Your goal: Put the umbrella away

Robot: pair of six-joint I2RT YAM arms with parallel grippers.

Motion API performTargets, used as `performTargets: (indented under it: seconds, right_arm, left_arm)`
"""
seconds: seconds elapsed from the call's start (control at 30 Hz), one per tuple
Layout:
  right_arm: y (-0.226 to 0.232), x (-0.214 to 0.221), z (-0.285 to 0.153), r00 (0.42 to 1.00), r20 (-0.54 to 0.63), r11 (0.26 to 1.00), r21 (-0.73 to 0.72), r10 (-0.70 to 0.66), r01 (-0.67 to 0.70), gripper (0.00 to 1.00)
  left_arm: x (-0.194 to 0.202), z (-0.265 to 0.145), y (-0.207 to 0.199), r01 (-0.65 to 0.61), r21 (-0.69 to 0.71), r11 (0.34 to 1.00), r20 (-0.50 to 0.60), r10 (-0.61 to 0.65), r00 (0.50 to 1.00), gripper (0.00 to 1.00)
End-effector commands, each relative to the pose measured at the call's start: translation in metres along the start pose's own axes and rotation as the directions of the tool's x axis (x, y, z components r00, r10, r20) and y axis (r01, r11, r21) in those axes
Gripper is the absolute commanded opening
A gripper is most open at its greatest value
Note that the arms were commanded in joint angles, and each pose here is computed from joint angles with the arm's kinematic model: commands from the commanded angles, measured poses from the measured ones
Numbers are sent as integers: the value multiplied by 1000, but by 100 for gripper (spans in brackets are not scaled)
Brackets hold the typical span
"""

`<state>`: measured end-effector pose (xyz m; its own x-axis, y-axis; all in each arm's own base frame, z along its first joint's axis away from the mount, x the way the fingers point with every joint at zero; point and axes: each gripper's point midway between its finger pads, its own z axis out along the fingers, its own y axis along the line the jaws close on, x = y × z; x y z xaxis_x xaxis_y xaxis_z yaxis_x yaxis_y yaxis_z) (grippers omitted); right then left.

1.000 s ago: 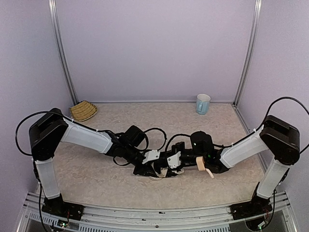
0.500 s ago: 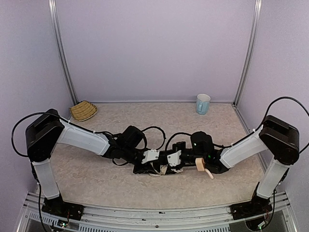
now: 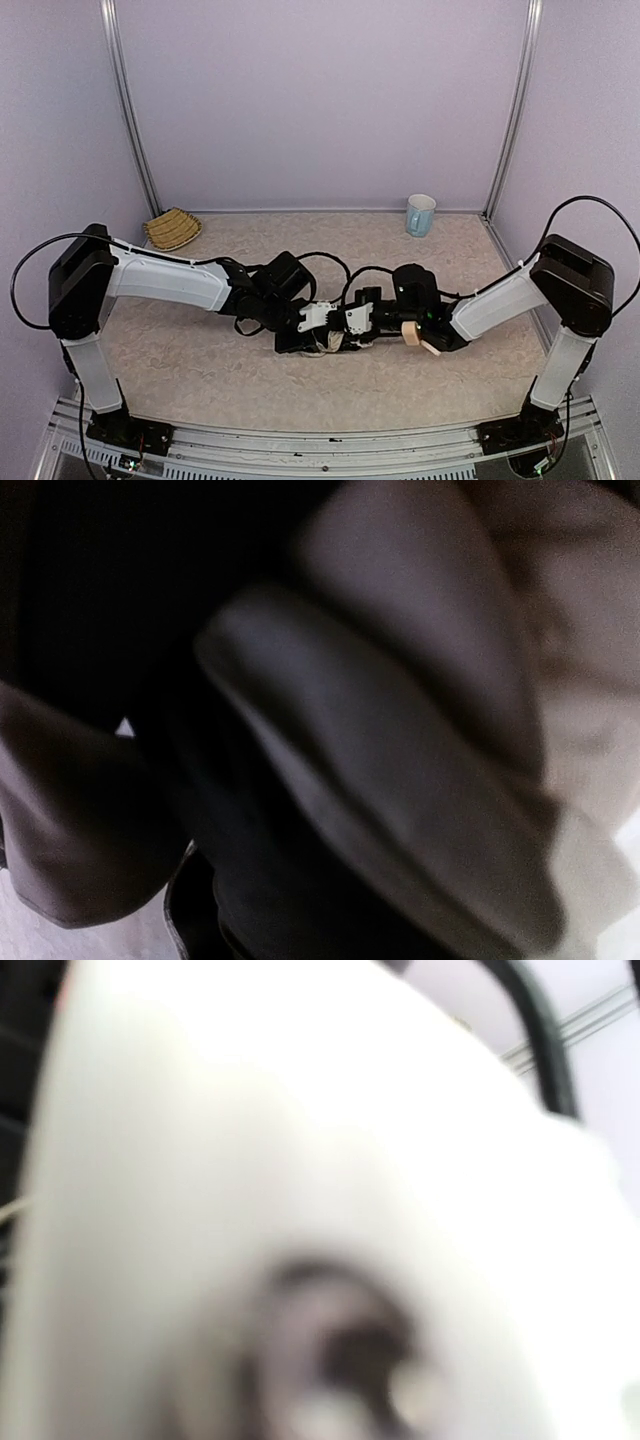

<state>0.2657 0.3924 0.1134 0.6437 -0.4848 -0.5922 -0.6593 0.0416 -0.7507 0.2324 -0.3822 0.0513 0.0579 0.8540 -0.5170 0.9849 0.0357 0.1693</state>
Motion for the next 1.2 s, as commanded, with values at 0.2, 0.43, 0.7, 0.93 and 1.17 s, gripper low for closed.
performTargets:
  seconds: [0.2, 0.43, 0.7, 0.93, 1.17]
  right_arm:
    - [-56, -23, -27, 971, 92, 957, 173, 220, -233, 31]
    - [-86, 46, -74, 914, -32, 857, 361, 405, -368, 54]
    - [-163, 92, -144, 734, 17, 591, 580, 679, -561, 80]
    - [-125, 120, -191, 134, -89, 158, 703, 987, -693, 67]
    - [-65, 130, -255, -83, -71, 14, 838, 994, -546, 62]
  left_arm:
    - [14, 20, 40, 60, -235, 970, -58, -76, 995, 0]
    - [49, 44, 10, 61, -86, 994, -188, -76, 979, 0]
    - [51, 48, -2, 39, -51, 998, -219, -49, 975, 0]
    - [46, 52, 8, 114, -99, 988, -237, -135, 962, 0]
    - [47, 55, 6, 164, -96, 982, -236, -183, 954, 0]
